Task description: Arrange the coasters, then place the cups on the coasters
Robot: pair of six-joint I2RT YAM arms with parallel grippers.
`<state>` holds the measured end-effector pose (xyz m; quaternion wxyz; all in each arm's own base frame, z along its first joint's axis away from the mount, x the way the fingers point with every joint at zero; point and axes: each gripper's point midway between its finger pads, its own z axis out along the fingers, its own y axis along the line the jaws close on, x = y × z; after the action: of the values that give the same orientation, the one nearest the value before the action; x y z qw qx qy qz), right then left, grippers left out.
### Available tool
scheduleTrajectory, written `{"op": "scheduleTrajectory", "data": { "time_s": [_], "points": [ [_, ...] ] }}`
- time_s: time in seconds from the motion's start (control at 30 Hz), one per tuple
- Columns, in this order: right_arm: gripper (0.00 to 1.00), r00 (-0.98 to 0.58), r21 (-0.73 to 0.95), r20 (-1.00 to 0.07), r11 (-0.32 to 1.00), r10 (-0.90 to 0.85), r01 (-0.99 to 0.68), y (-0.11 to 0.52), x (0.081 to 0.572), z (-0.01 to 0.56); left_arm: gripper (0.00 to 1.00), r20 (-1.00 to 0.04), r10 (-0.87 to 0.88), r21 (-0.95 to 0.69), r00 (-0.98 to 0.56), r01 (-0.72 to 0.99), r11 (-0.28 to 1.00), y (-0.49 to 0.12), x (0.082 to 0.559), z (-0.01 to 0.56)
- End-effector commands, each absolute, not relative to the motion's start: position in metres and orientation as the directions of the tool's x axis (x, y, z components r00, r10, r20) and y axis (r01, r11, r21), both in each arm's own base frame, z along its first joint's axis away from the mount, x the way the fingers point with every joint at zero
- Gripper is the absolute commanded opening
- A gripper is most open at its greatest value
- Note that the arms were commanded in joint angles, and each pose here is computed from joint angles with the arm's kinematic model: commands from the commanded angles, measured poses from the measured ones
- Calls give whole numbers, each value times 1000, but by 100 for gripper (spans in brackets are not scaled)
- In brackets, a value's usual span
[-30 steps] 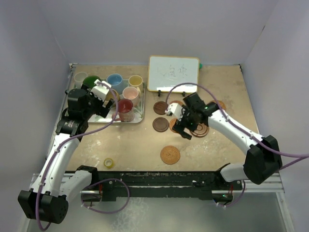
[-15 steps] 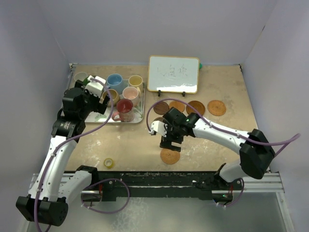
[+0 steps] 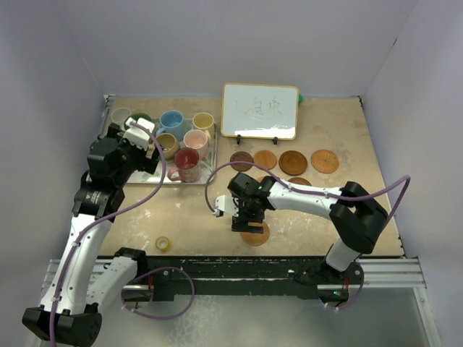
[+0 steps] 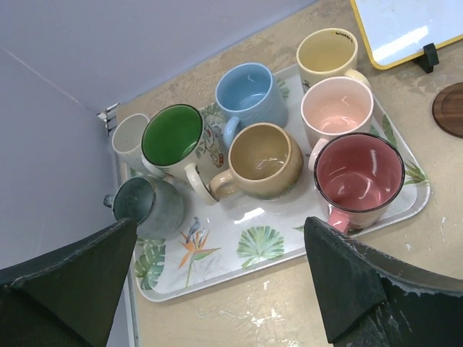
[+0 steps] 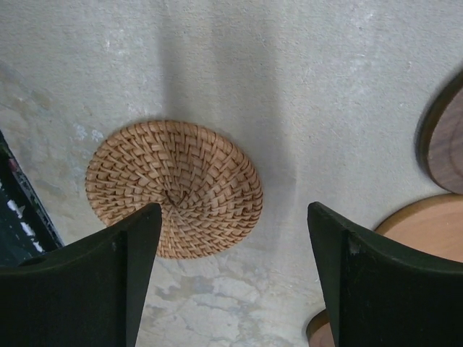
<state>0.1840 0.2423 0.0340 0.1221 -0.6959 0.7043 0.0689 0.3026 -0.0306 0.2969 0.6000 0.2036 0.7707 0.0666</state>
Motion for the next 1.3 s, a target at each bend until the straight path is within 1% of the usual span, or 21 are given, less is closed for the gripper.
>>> {"op": "scheduleTrajectory", "data": {
  "time_s": [0.0, 0.3, 0.43, 0.63, 0.87, 1.07, 1.27],
  "points": [
    [83, 23, -123, -276, 12, -961, -992, 254, 197, 37, 95, -915, 364, 315, -176, 252, 915, -36, 302, 299],
    [78, 25, -101, -183, -7, -983, -995, 228, 188, 17, 95, -916, 364, 312, -171, 269, 911, -40, 302, 300],
    [75, 27, -70, -128, -18, -991, -997, 206, 178, 9, 95, -916, 365, 313, -168, 270, 910, -40, 302, 300],
    [72, -21, -41, -53, 23, -998, -999, 160, 180, 2, 95, -915, 370, 320, -160, 268, 909, -39, 301, 300],
    [71, -71, -82, -4, 71, -997, -994, 107, 184, 5, 95, -911, 379, 330, -161, 262, 907, -38, 302, 297],
    [70, -85, -105, 21, 82, -996, -991, 75, 183, 10, 95, -908, 386, 341, -161, 249, 906, -35, 303, 296],
    [70, -121, -102, 55, 115, -991, -988, 48, 179, 4, 95, -907, 389, 345, -162, 245, 906, -34, 303, 297]
  ]
}}
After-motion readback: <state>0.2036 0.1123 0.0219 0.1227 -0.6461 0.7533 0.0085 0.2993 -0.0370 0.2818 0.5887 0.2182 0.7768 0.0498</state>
